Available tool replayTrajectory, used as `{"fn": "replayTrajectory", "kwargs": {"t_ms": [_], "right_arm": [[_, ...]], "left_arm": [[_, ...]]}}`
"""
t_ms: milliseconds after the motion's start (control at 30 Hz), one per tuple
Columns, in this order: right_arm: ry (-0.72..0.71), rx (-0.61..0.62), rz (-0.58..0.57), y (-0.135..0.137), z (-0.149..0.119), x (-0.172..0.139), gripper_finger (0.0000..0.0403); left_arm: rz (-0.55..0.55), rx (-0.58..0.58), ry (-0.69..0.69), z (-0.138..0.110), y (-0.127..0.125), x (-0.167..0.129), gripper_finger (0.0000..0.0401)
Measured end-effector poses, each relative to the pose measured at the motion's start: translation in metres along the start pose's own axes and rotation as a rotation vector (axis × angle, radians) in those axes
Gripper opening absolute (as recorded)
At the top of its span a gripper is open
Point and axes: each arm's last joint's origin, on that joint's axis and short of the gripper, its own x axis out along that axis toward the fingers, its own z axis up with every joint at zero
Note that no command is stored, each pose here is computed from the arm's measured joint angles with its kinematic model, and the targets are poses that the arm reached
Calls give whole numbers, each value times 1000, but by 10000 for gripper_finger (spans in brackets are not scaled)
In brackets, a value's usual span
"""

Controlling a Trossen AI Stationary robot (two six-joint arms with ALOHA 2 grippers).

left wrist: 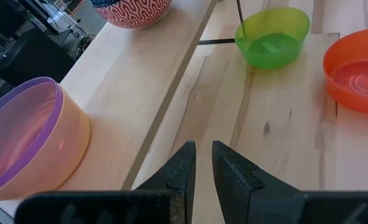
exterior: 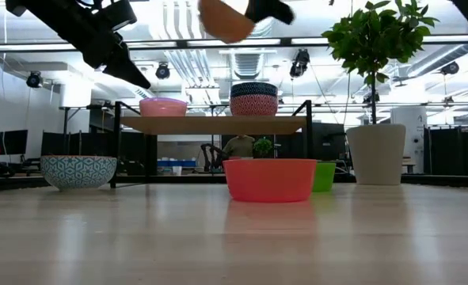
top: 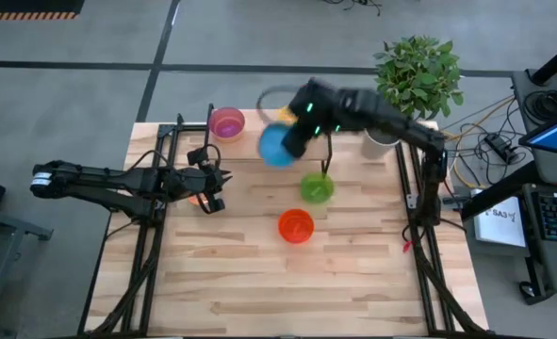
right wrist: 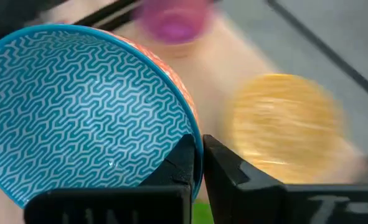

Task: Place and stack bowls onto a shelf
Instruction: Stack the light blue patterned bowl on top of the yellow patterned bowl on the shelf

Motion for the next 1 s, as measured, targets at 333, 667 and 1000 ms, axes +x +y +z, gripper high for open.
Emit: {"fn": "replayTrajectory", "kwargs": {"t_ms": [333,667,1000], "right_arm": [[55,157,-180,-91,11,6,13],[127,151,-191,-107,11,39,13],[167,123,-197,-110,10,58,13]], "left_arm": [[0,3,0,0,0,0,36],[0,11,0,0,0,0,36],[0,11,0,0,0,0,36]]}}
